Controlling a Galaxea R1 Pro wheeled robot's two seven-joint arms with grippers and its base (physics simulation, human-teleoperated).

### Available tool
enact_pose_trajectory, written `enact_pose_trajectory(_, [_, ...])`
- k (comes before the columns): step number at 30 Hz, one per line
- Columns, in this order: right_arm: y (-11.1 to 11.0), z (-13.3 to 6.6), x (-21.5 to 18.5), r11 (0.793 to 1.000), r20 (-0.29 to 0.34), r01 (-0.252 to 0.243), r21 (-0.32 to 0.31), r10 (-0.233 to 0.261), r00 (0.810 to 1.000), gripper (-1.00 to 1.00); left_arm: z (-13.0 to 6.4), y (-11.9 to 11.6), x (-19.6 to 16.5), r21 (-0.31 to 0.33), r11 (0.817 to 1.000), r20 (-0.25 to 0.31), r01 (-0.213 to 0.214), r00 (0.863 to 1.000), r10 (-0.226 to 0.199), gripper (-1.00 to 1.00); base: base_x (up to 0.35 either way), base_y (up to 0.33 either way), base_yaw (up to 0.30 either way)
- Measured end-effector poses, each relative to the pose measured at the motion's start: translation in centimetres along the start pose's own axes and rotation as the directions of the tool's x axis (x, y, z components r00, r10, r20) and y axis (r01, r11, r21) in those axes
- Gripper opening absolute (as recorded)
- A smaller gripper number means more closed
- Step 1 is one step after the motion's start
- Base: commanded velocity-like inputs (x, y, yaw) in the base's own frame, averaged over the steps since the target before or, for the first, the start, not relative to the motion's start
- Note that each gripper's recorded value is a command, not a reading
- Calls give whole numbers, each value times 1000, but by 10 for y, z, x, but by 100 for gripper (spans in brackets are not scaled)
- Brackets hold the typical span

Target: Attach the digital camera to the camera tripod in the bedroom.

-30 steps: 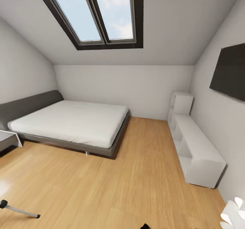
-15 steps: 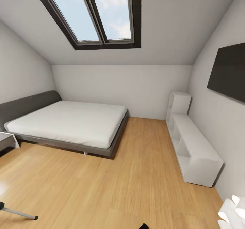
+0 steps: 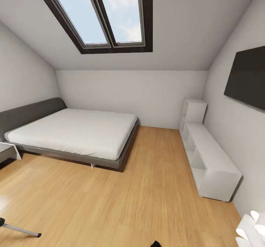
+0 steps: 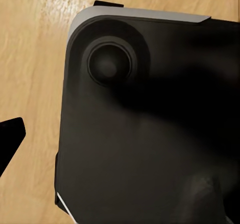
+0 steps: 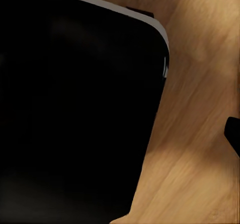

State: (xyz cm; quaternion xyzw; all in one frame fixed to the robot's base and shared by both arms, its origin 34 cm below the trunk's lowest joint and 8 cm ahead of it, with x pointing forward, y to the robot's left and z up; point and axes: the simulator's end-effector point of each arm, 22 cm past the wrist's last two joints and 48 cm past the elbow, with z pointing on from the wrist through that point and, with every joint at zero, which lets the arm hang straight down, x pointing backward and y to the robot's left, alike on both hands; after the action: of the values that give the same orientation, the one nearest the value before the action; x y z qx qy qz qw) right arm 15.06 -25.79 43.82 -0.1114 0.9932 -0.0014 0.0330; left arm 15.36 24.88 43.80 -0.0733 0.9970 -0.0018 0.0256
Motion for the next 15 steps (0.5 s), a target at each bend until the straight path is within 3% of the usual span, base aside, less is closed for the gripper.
enact_pose_trajectory(7, [3,0,-1,998,2,60,-6,-60,998,100,0,-1,1,0,1000,-1,30,1000,-30,100,0,0,0])
enact_pose_trajectory(12, [3,0,-1,997,4,77,-8,-77,997,100,0,0,1,-3,997,-1,78,997,-78,100,0,0,0])
enact_pose_trajectory(15, [2,0,-1,997,4,78,-7,-78,997,100,0,1,1,-5,992,-1,129,992,-129,100,0,0,0])
